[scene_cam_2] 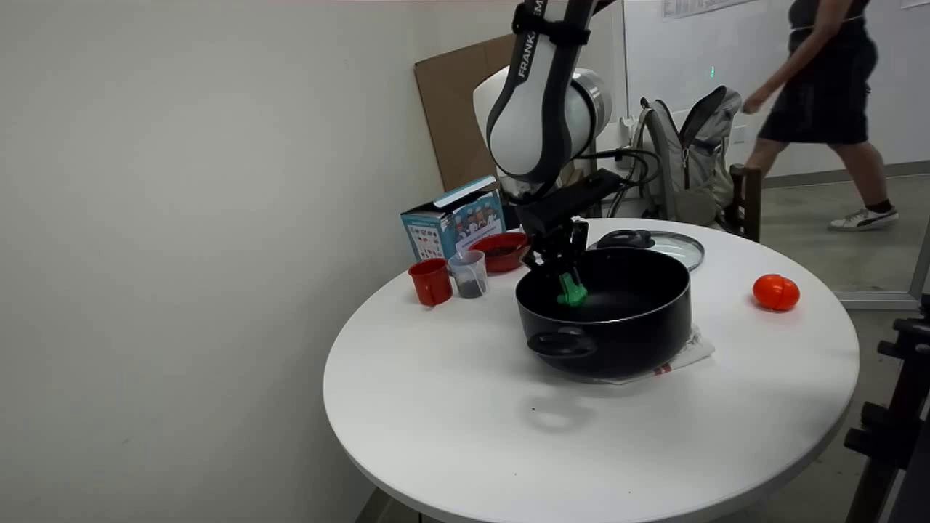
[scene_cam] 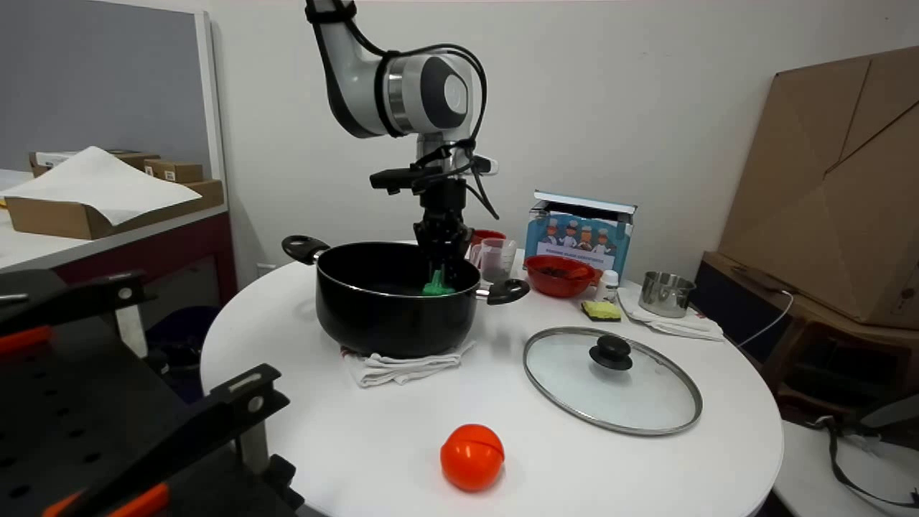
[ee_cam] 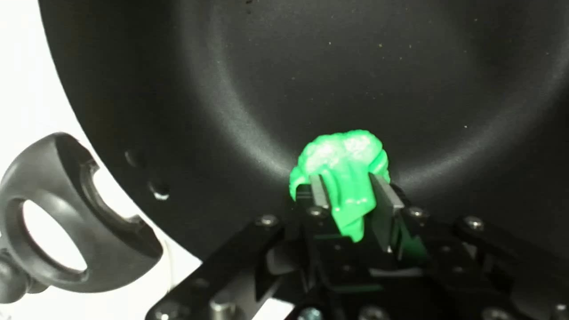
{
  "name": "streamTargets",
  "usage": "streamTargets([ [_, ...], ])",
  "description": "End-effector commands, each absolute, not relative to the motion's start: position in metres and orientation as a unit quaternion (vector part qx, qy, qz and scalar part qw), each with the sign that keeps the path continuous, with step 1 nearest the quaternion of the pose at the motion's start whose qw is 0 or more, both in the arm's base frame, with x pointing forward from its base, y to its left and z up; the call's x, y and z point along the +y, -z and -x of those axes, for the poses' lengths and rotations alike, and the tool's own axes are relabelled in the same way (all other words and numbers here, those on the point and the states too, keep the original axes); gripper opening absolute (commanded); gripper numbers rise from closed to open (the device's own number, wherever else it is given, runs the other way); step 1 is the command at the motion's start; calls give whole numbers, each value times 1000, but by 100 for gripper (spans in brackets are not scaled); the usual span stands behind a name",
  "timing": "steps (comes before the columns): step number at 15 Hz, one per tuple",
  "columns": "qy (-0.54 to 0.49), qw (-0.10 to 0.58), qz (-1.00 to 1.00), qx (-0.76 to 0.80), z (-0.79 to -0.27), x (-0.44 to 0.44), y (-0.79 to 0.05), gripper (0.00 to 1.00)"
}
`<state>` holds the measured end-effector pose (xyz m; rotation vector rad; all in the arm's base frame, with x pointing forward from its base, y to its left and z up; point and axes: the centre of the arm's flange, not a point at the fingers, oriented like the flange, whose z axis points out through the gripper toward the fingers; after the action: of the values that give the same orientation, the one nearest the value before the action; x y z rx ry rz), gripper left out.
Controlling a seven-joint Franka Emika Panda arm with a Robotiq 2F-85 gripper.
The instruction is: Take the lid off the pot, put its contents om the table, then place the lid on the pot
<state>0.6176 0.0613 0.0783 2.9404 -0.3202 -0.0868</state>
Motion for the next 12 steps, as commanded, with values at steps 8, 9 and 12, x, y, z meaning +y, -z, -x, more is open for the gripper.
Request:
streamTargets([
  [8,12,47,-996,-69,-568,52,-221,9],
  [9,6,47,-996,-75,-565,45,-235,9],
  [12,-13,43,-994,-103,-556,15,-273,9],
])
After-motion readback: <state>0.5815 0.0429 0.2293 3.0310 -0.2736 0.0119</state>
